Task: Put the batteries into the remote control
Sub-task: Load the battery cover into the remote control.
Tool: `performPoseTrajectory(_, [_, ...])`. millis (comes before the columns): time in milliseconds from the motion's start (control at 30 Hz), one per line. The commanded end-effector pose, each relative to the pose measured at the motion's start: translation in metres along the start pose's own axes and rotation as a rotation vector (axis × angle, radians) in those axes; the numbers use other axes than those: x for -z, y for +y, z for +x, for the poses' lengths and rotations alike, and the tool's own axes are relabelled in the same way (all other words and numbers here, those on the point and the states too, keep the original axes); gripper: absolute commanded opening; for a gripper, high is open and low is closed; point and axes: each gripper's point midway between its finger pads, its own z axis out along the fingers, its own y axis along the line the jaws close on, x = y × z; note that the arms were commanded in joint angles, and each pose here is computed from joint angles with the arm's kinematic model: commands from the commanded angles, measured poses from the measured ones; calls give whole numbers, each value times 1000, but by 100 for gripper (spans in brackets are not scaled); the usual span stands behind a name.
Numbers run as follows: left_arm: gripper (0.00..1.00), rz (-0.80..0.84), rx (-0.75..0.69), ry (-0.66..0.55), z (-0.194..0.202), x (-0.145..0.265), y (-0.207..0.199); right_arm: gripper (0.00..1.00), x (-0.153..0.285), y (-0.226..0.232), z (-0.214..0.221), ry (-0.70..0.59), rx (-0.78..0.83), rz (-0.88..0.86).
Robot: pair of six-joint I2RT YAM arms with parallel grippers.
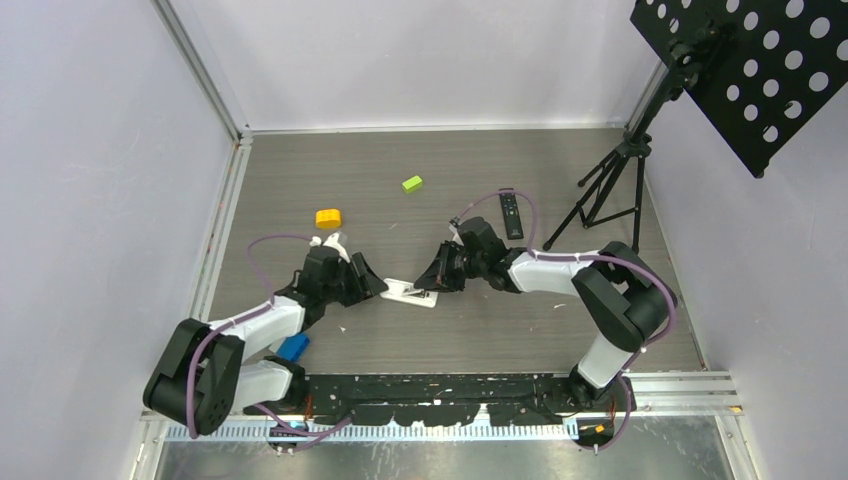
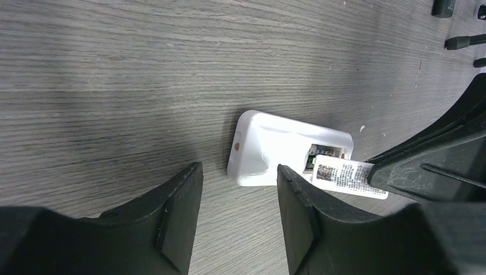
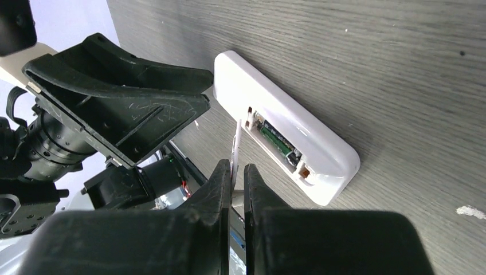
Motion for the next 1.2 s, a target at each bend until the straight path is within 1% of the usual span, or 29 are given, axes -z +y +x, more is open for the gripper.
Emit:
performPoseTrajectory(0, [52,22,-23,6,-2,-3,-4,0,-4,20,-17,-52,6,-49])
performPoseTrajectory(200, [52,29,-22,13,-1,-5,-5,0,-7,7,-17,-55,6,2])
performPoseTrajectory(367, [51,31,-20,19,0,-7,-5,0,-10,-4,-13,-32,15,41])
performPoseTrajectory(600, [51,45,-19,29,0,-8,-8,0,-14,-9,-17,-43,19,61])
performPoseTrajectory(800, [50,50,-19,33,1,-8,-9,0,-15,-15,-9,-1,-1,92])
performPoseTrajectory(867, [50,50,-19,34,1,-8,-9,7,-13,-16,-7,8,-5,99])
performPoseTrajectory(967, [50,49,-18,34,1,-8,-9,21,-10,-14,-7,5,1,103])
performPoseTrajectory(1033, [49,49,-17,33,1,-8,-9,27,-8,-11,-8,2,13,94])
performPoseTrajectory(1167, [50,47,-17,32,-1,-8,-10,34,-4,-6,-10,-4,34,94])
